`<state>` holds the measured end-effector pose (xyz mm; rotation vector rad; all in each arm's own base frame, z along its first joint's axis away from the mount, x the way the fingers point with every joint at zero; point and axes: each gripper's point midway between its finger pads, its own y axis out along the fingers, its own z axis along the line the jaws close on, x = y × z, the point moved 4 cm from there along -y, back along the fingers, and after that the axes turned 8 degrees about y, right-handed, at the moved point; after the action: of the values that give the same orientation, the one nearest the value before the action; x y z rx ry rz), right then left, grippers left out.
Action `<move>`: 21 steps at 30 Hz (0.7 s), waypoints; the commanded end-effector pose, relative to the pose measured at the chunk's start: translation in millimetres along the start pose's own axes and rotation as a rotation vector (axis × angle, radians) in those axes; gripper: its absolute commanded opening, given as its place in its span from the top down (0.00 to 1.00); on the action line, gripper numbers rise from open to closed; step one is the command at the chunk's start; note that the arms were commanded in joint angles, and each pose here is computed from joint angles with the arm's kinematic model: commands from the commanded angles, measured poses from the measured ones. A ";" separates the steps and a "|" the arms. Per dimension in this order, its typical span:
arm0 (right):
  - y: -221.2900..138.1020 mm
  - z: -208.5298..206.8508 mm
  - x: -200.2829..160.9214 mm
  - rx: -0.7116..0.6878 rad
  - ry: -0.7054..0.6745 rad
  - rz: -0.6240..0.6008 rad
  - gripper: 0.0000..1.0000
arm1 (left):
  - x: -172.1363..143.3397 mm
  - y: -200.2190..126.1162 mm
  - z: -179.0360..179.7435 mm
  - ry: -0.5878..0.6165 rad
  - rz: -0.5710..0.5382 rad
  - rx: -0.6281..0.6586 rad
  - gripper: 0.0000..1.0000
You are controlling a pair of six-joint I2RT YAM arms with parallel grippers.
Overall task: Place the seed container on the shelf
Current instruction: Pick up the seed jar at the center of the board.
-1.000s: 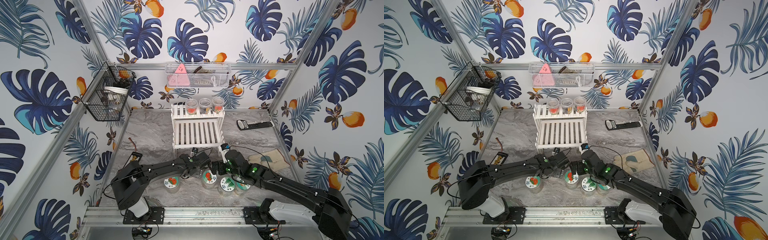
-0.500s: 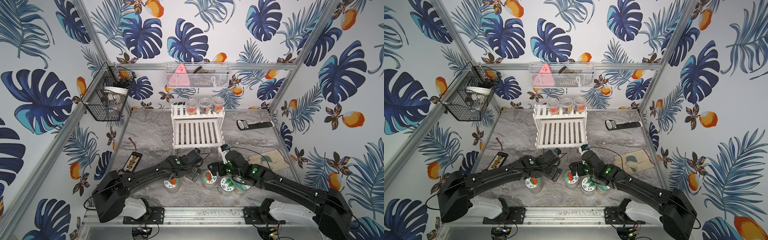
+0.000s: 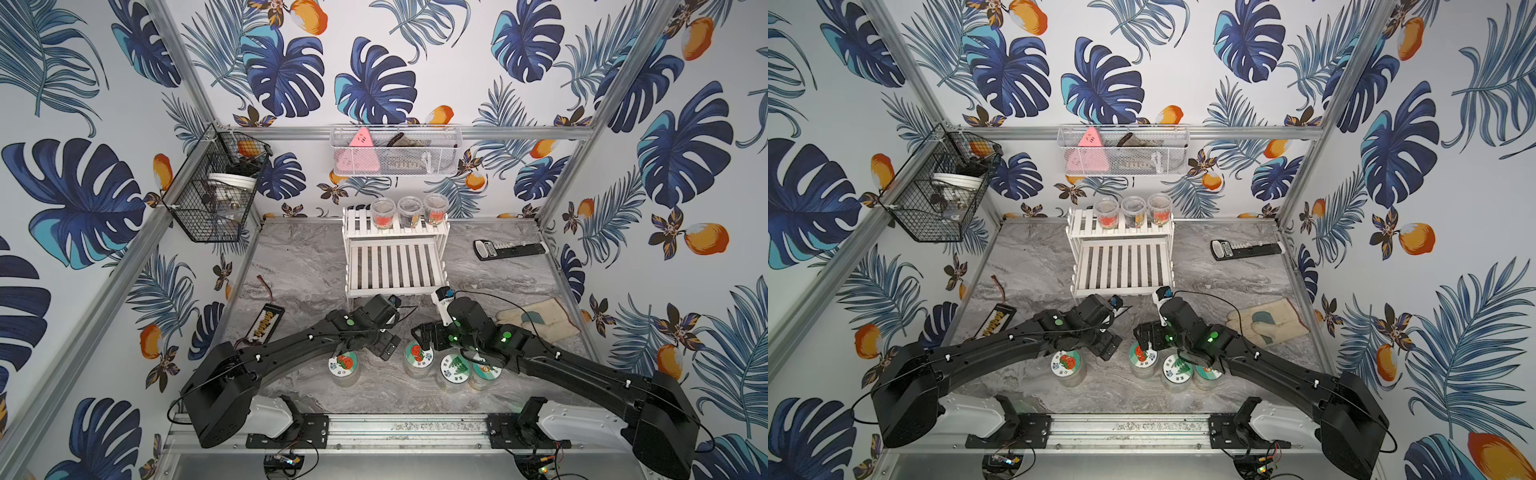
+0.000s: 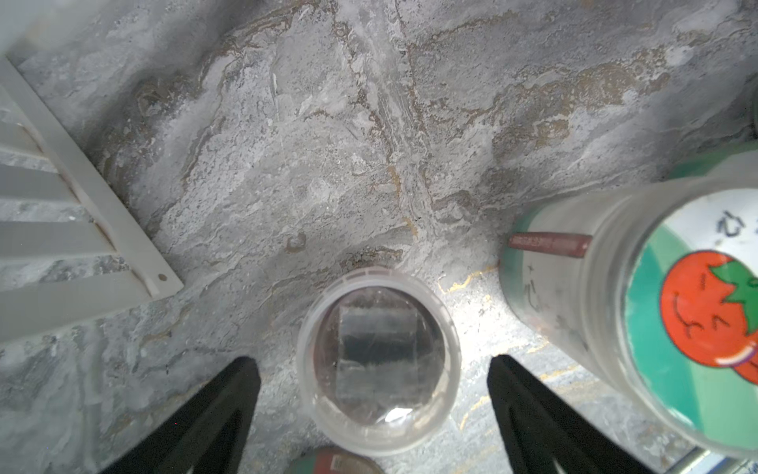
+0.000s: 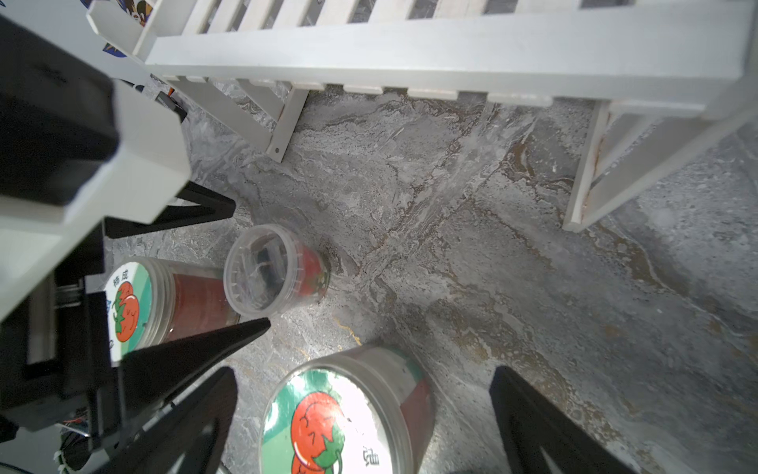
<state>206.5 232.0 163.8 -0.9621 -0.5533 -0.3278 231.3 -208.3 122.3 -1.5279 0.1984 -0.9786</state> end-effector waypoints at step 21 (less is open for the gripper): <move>3.5 2.0 1.8 -0.010 -0.014 0.015 0.00 | -10.7 14.6 6.1 -0.125 0.064 0.057 0.23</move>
<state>208.3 237.8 162.0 -0.9641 -0.5559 -0.2999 235.9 -205.5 110.8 -1.5206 0.1461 -0.8932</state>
